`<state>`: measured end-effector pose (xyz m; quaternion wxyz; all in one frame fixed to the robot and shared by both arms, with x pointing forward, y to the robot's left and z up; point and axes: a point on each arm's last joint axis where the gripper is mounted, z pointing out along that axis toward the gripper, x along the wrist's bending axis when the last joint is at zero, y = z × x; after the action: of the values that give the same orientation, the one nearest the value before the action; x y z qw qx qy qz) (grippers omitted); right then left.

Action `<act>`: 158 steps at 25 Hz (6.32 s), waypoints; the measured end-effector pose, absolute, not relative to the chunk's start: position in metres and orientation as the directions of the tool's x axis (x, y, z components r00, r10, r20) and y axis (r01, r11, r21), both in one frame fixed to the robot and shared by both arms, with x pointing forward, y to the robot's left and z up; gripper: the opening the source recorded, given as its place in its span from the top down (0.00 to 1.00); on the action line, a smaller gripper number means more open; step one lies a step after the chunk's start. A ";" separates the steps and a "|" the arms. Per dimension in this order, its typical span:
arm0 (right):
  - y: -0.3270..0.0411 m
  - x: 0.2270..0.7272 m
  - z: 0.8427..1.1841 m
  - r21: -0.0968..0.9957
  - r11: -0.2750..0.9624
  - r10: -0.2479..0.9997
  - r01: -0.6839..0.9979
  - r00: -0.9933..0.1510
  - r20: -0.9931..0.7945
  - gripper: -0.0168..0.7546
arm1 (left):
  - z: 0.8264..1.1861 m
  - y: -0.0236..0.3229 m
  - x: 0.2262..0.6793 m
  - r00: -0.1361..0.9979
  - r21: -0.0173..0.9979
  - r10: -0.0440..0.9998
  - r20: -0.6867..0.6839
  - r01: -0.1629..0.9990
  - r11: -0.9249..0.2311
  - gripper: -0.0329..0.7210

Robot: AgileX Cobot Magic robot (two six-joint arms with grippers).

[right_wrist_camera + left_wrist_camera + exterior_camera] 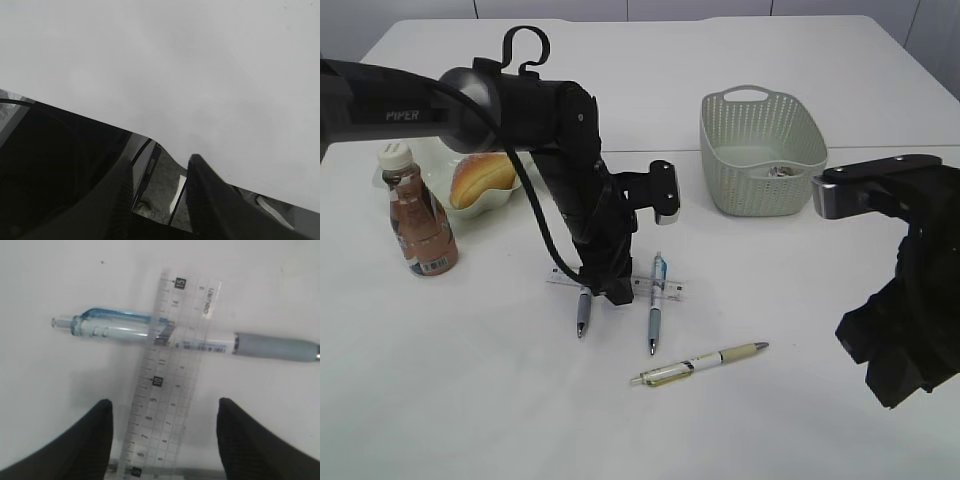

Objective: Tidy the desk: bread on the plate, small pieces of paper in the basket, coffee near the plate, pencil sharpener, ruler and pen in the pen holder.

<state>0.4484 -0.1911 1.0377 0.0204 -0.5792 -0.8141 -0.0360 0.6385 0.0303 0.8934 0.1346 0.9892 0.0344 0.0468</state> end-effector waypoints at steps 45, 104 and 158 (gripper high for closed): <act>-0.190 0.448 1.038 0.034 0.323 0.942 0.946 -0.325 0.084 0.64 | 0.881 0.036 0.642 0.994 0.261 0.085 0.062 0.066 -0.963 0.57; -0.186 0.446 1.038 0.030 0.306 0.943 0.952 -0.307 0.132 0.64 | 1.023 0.082 0.726 0.349 0.973 0.937 -0.008 0.218 -0.073 0.64; -0.186 0.446 1.038 0.029 0.306 0.942 0.952 -0.307 0.133 0.64 | 0.931 0.092 0.755 0.242 0.992 0.968 -0.070 0.118 0.042 0.64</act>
<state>0.4465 -0.1862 1.0383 0.0452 -0.5870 -0.8067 -0.0511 0.7554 0.0925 0.9307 0.5433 0.5709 0.4752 0.3912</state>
